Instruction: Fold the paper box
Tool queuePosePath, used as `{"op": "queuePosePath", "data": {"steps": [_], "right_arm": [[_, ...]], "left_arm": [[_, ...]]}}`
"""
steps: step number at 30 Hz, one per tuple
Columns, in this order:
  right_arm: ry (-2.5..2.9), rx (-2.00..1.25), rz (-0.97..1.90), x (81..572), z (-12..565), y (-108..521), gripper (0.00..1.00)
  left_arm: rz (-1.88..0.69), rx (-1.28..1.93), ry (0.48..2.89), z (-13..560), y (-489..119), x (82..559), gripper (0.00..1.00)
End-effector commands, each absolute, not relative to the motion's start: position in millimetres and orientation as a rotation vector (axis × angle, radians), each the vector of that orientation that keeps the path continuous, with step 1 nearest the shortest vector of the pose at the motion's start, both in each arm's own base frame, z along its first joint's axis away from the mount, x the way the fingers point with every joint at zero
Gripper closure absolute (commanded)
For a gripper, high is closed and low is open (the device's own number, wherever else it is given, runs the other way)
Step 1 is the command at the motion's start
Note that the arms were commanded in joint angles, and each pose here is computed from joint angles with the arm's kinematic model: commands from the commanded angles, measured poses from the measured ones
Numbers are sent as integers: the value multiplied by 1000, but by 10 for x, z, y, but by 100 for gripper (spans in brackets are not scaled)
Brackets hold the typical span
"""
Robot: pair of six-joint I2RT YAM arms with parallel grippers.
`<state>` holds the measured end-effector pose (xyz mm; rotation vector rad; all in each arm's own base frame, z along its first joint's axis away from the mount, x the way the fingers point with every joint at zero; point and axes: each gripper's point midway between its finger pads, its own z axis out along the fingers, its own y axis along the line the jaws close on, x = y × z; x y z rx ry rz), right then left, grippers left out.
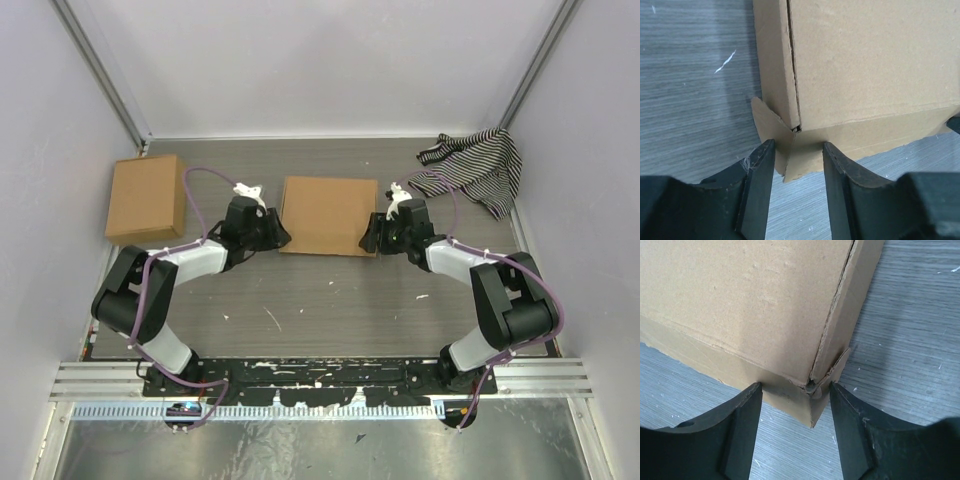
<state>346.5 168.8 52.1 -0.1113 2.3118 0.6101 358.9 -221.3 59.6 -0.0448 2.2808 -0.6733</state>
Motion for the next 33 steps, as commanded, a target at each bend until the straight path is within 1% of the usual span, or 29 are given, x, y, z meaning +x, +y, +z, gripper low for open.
{"op": "queuePosePath", "data": {"steps": [1, 5, 12, 17, 25, 33], "right_arm": [[2258, -135, 642, 3527, 844, 1777, 40], [2328, -120, 630, 3490, 848, 1762, 43], [2414, -96, 662, 3439, 877, 1805, 45], [2445, -91, 677, 3430, 930, 1830, 45], [2526, -90, 681, 3397, 911, 1847, 45], [2573, -99, 689, 3384, 874, 1860, 45]], "left_arm": [[-686, -42, 2310, 705, -2222, 3510, 52], [-683, -51, 2359, 744, -2220, 3462, 54], [-751, -47, 2376, 875, -2313, 3423, 56], [-754, -48, 2408, 952, -2319, 3390, 59], [-760, -46, 2471, 1063, -2344, 3342, 59], [-768, -46, 2528, 1048, -2353, 3265, 59]]}}
